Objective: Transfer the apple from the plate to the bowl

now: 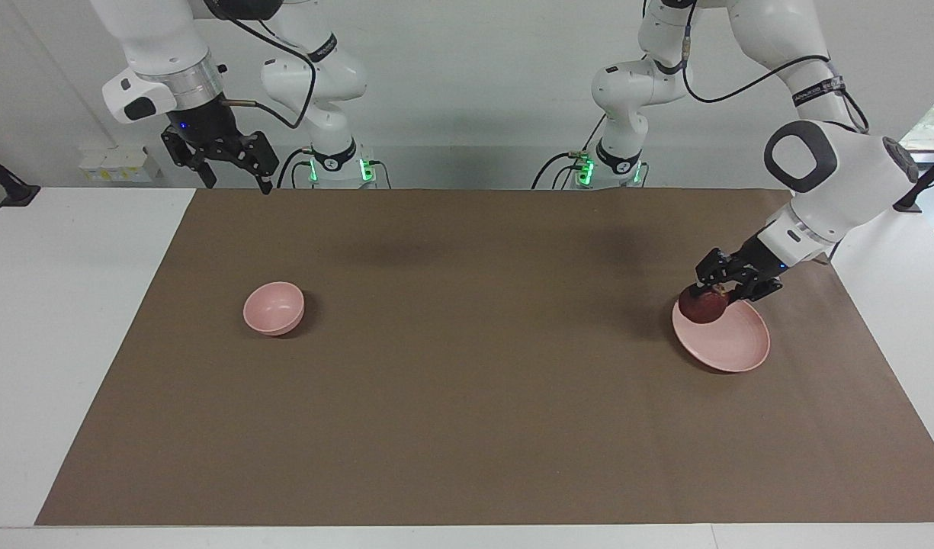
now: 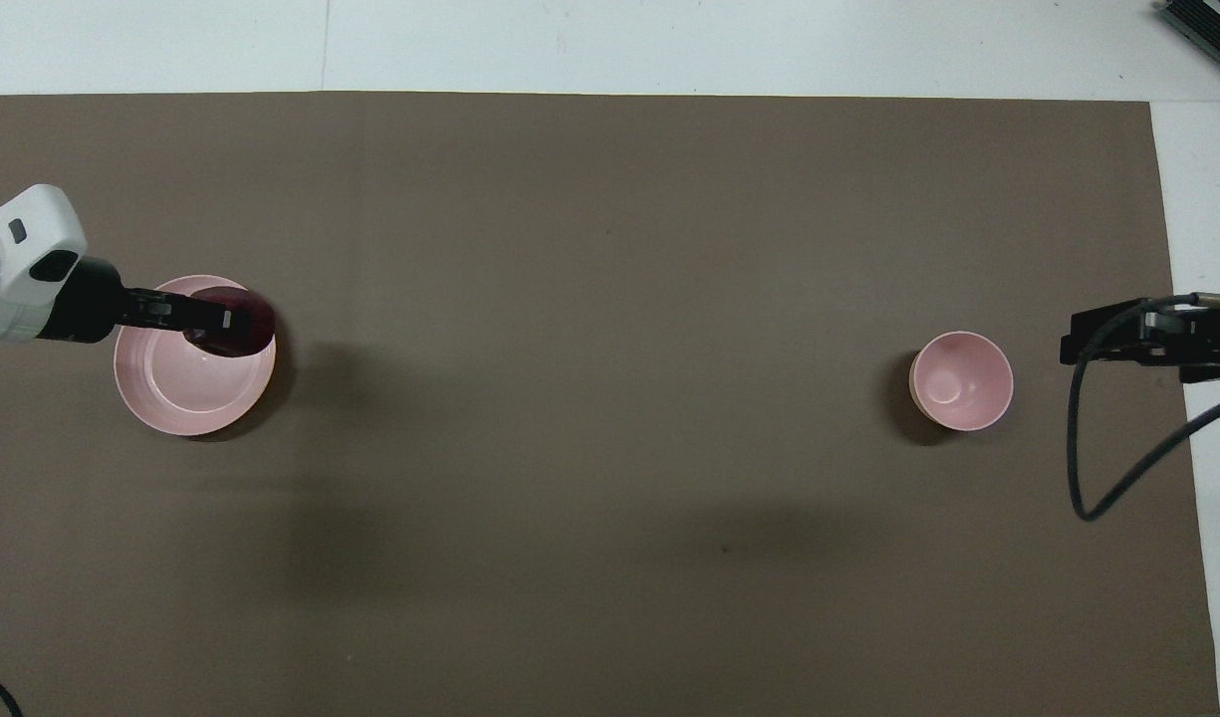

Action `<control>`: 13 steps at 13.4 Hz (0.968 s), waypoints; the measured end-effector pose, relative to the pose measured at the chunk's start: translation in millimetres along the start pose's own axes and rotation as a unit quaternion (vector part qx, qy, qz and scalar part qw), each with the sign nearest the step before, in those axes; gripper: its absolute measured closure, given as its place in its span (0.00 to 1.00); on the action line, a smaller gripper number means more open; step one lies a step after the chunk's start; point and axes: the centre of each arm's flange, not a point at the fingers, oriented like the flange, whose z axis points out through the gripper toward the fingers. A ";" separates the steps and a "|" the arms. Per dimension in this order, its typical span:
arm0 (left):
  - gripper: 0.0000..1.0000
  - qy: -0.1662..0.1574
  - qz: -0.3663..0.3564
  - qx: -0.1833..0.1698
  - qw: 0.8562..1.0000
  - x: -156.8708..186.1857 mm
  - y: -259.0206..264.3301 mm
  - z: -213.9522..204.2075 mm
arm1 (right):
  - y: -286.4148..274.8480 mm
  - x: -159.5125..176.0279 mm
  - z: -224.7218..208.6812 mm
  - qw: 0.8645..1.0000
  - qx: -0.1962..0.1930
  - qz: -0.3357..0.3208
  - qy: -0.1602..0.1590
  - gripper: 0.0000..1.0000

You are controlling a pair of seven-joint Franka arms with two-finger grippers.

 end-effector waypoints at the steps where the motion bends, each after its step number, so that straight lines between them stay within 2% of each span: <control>1: 0.33 0.003 -0.007 -0.028 1.000 0.9 8.5 3.6 | -4.8 -1.0 0.4 1.000 0.014 -0.002 -0.004 0.00; 3: 0.33 0.004 -0.017 -0.074 0.997 2.2 23.2 9.3 | -16.3 -5.2 1.4 0.999 0.048 0.005 -0.019 0.00; 6: 0.33 0.007 -0.031 -0.142 0.989 3.7 44.1 14.5 | -49.8 -10.1 6.9 0.994 0.090 0.055 -0.034 0.00; 8: 0.33 0.004 -0.023 -0.170 0.985 4.7 67.3 17.2 | -92.0 -7.3 22.5 0.985 0.131 0.105 -0.036 0.00; 9: 0.33 0.001 -0.015 -0.178 0.984 5.1 82.6 19.1 | -117.2 -6.0 35.8 0.978 0.151 0.134 -0.047 0.00; 10: 0.33 -0.003 -0.009 -0.191 0.982 5.1 97.6 21.2 | -144.7 -4.0 52.0 0.964 0.179 0.181 -0.072 0.00; 11: 0.33 -0.004 -0.007 -0.206 0.978 4.8 107.9 22.1 | -165.4 -0.7 67.3 0.944 0.209 0.231 -0.108 0.00; 13: 0.33 -0.009 -0.006 -0.233 0.972 3.9 127.1 26.0 | -187.2 13.6 97.2 0.880 0.259 0.348 -0.196 0.00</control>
